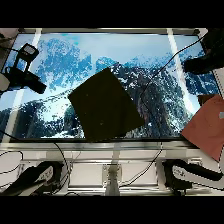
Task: Fold the clothes and pants, and hang the long-sleeved shirts on hangers.
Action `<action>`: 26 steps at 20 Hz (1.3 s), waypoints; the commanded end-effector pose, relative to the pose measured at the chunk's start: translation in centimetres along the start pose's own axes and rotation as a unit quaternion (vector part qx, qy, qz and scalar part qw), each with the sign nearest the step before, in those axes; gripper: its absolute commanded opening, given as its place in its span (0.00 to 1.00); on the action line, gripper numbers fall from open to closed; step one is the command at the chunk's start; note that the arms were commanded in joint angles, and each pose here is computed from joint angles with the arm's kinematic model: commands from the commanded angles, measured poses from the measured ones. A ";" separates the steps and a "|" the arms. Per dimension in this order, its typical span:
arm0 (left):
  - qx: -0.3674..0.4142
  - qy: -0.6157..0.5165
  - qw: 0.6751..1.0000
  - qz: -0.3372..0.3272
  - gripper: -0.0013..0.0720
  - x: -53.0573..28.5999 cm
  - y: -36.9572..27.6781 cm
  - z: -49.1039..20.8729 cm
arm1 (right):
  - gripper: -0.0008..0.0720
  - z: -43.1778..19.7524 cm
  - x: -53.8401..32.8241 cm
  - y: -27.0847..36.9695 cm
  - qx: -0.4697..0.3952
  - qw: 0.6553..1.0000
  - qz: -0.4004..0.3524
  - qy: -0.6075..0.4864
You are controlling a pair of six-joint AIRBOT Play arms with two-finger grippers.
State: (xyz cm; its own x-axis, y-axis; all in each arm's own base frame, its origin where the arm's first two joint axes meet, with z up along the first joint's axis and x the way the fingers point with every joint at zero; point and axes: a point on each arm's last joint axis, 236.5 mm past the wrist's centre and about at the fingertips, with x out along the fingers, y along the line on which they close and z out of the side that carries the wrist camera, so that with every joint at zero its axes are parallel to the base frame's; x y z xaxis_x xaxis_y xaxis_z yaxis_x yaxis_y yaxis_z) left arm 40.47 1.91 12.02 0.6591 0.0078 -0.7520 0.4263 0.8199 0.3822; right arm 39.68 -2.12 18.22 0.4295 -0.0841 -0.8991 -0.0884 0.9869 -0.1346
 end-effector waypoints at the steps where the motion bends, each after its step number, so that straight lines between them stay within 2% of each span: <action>1: -0.012 -0.011 1.000 -0.013 0.05 0.0 -0.6 0.6 | 0.06 0.0 -0.1 0.0 0.000 1.000 0.000 -0.001; 7: -0.068 -0.062 0.993 -0.073 0.05 -0.4 -3.2 3.2 | 0.06 0.0 -0.1 0.0 0.000 1.000 0.000 -0.001; 10: -0.081 -0.066 0.991 -0.079 0.05 -0.1 -3.4 3.4 | 0.06 0.0 -0.1 0.0 0.000 1.000 0.000 -0.001; 12: -0.118 -0.038 0.989 -0.082 0.05 0.8 -3.5 2.1 | 0.06 0.0 -0.1 0.0 0.000 1.000 0.000 -0.001; 16: -0.234 0.064 0.969 -0.037 0.05 2.3 -2.2 -2.6 | 0.06 0.1 -0.1 0.1 0.000 1.000 0.002 -0.003; 18: -0.252 0.121 0.960 -0.033 0.06 2.5 -2.7 -5.2 | 0.06 0.4 -0.1 0.3 0.000 1.000 0.005 -0.009; 23: -0.258 0.214 0.940 -0.069 0.06 3.7 -5.2 -8.8 | 0.06 5.0 -0.1 -2.1 0.003 0.994 -0.030 -0.104; 26: -0.254 0.252 0.929 -0.091 0.05 3.8 -6.7 -10.4 | 0.06 2.2 3.8 -2.0 0.028 0.999 0.004 -0.039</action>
State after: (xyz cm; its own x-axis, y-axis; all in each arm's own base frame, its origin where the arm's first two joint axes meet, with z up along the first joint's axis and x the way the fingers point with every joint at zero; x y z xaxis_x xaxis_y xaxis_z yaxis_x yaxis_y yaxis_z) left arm 35.47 2.32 2.53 0.2757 0.0056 -0.9612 0.0813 0.9963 0.0291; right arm 43.24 -3.77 18.40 0.5350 -0.1033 -0.8385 -0.0516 0.9866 -0.1545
